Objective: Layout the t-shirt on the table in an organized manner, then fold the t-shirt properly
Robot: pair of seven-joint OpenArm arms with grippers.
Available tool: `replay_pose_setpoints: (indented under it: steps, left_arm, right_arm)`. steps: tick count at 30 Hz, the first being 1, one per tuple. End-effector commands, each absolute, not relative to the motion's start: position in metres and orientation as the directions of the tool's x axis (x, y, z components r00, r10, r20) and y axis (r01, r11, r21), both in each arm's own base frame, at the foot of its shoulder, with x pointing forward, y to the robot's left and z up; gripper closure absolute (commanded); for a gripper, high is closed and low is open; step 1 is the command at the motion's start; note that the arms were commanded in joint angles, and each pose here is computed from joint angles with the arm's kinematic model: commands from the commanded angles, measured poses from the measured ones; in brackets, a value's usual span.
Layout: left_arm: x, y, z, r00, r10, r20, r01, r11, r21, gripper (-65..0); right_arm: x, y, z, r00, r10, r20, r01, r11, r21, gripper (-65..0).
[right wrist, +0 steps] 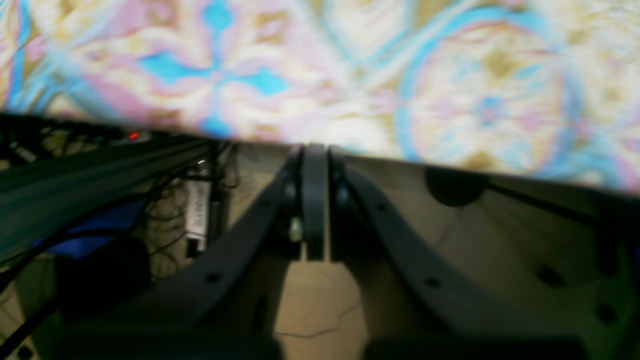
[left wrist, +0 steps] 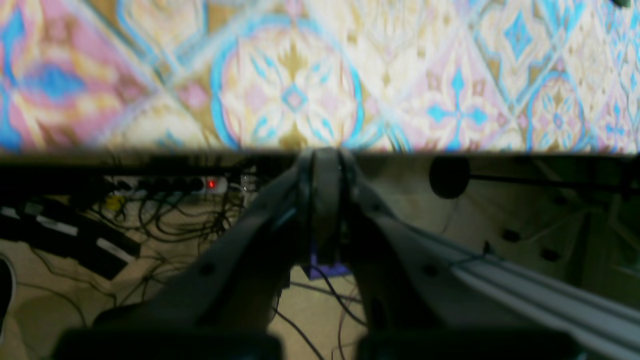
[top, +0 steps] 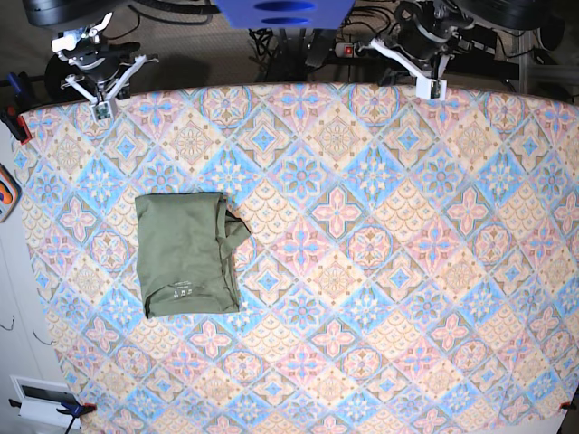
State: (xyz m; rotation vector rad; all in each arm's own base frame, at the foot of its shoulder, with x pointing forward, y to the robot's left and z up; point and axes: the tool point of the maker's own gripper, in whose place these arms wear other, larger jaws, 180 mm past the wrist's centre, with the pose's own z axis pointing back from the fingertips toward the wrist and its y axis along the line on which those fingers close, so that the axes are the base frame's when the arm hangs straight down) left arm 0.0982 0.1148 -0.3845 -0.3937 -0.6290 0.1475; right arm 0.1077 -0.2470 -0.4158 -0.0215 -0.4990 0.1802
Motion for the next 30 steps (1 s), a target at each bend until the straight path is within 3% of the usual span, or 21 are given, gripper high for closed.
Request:
replay_pose_setpoints:
  steps: [1, 9, 14, 19, 30]
  left_arm:
    - [0.09, 0.114, -0.38, 0.803, 0.253, 0.539, -0.015, 0.913, -0.407, -0.7]
    - [0.047, 0.126, -0.395, 0.86, 0.248, 0.446, -0.074, 0.925, -0.372, -0.7]
    - [0.029, 0.138, -0.42, 0.894, 0.207, 0.398, -0.082, 0.948, -0.309, -0.7]
    - [0.029, 0.144, -0.454, 0.887, 0.256, 0.383, -0.144, 0.944, -0.297, -0.7]
    - [0.001, 0.166, -0.545, 0.907, 0.354, 0.228, -0.296, 0.922, -0.25, -0.7]
  right_arm:
    - [0.1, -0.251, -0.412, 0.863, 0.189, 0.469, -0.173, 0.982, -0.076, -0.6]
    - [0.051, -0.252, -0.439, 0.926, 0.144, 0.348, -0.146, 0.989, -0.02, -0.6]
    - [0.003, -0.249, -0.476, 0.975, 0.051, 0.218, -0.067, 0.995, 0.069, -0.6]
    - [-0.023, -0.241, -0.502, 0.982, -0.029, 0.186, 0.003, 0.99, 0.138, -0.6]
    - [-0.036, -0.213, -0.584, 0.995, -0.063, 0.08, 0.043, 0.972, 0.231, -0.6]
